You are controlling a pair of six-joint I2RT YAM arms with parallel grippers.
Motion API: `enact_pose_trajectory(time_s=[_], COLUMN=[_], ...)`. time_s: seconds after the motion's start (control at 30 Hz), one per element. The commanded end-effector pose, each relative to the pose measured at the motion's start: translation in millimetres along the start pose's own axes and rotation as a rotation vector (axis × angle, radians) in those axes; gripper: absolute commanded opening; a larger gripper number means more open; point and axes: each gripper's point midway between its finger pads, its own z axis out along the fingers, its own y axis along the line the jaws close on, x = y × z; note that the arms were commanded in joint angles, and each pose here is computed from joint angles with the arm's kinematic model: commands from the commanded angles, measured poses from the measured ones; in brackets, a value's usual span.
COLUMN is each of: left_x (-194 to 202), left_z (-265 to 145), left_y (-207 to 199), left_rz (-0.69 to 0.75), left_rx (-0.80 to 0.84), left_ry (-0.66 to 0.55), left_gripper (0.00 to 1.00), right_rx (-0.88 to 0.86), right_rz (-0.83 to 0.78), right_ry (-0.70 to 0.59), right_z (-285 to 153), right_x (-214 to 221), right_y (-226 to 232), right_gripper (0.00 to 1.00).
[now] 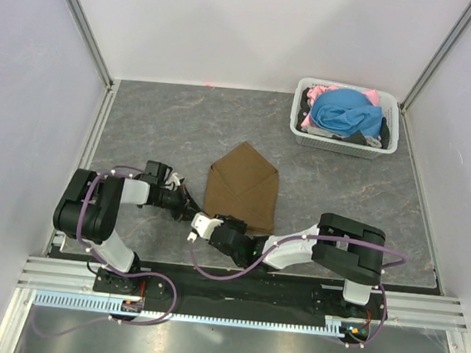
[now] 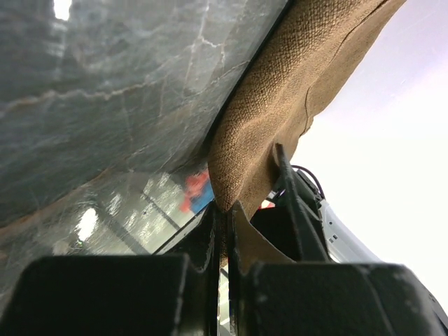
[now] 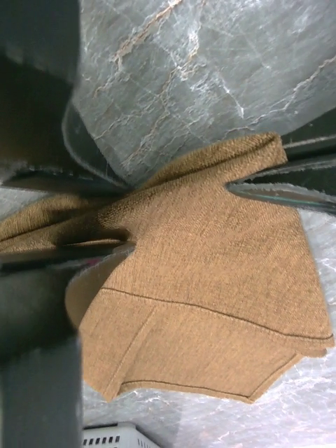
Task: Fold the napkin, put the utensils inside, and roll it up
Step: Roll the napkin with the utensil
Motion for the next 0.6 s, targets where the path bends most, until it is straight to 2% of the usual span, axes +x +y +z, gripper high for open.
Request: enact_pose_trajectory(time_s=[0.0,0.1,0.13,0.2,0.23,0.33,0.43,0.57], left_x=[-3.2,-7.9,-7.8,-12.0,-13.2,-22.5,-30.5,-39.5], left_z=[-1.7,-1.5,-2.0,-4.6,-5.7,-11.0,-16.1,-21.2], left_y=[-8.0,-6.3,-3.5,-0.1,1.4,4.1,6.0,15.7], left_rz=[0.056,0.089,0.101,0.129,0.143,0.173,0.196,0.215], left_rx=[0.023,0.007,-0.005,-0.034,-0.044,-0.077,-0.091,-0.123], left_ry=[0.022,0.002,-0.006,-0.055,-0.071,-0.149,-0.225,-0.305], left_gripper=[0.02,0.18,0.3,0.43,0.52,0.67,0.78,0.84], right_rx=[-0.057,-0.144,-0.176,-0.216,-0.278,-0.391,-0.462,-0.596], right_rz=[-0.046,-0.037,-0.037,-0.008,0.008,0.068,0.115,0.175], right_ry=[-0.001,-0.019,0.0,-0.001,0.012,0.025,0.052,0.101], right_z=[1.7,2.8,2.2,3.9,2.3,2.0,1.3,0.6], right_x=[6.6,-1.6,2.5,-2.1,0.4,-4.0,-6.3,-4.2], right_y=[14.2,24.3,28.1,26.4,33.3,33.9,29.2,33.1], right_gripper=[0.35,0.28,0.25,0.22,0.21,0.17,0.1,0.05])
